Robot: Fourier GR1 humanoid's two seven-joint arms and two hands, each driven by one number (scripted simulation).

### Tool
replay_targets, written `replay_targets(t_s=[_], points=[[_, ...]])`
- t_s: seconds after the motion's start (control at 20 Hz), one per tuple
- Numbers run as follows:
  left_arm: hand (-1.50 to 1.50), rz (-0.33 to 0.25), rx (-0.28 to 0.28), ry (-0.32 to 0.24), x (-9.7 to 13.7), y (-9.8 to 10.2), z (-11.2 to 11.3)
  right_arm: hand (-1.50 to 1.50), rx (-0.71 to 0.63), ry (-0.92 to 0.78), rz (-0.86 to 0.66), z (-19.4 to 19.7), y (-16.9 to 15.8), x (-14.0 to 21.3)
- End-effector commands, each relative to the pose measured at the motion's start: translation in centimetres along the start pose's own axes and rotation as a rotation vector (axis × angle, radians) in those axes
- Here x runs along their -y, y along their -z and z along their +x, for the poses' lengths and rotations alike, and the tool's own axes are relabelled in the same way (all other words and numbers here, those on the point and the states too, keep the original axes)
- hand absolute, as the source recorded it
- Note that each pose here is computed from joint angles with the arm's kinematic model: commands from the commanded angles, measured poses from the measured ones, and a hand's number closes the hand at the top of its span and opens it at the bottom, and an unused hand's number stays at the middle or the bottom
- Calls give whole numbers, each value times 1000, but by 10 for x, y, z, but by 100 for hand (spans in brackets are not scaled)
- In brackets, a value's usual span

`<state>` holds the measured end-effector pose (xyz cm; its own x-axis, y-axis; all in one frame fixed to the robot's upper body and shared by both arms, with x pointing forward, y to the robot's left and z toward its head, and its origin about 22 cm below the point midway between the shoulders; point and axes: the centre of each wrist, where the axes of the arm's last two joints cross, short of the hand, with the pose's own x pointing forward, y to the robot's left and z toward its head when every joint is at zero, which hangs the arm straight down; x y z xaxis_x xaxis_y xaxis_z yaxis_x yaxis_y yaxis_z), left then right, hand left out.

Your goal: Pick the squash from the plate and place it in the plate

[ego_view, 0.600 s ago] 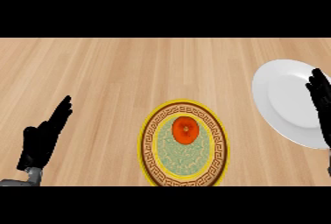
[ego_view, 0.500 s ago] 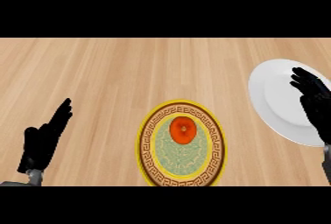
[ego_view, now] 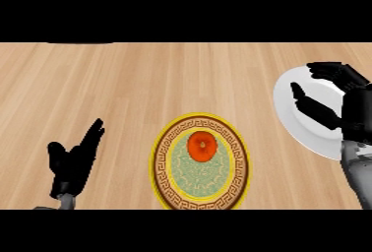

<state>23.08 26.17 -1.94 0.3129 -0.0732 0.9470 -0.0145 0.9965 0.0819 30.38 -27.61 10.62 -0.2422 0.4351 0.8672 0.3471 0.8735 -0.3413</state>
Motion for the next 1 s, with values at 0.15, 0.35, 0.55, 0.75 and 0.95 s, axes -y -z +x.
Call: replay_targets(t_s=[0.15,0.35,0.55,0.75,0.95], points=[[0,-28,-79,-58,19,1,-9,-150,97,116,-55,0,-68,-36],[0,-35,-55,-67,32,10,-21,-150,69,16,47,19,-61,-27],[0,-21,-77,-65,11,-2,-21,-150,-45,-220,302,22,-47,-3],[0,-43,-60,-63,26,9,-13,-150,-102,-374,480,43,-52,-14],[0,-49,-57,-73,22,-6,-2,-150,-136,-427,514,85,-53,-33]])
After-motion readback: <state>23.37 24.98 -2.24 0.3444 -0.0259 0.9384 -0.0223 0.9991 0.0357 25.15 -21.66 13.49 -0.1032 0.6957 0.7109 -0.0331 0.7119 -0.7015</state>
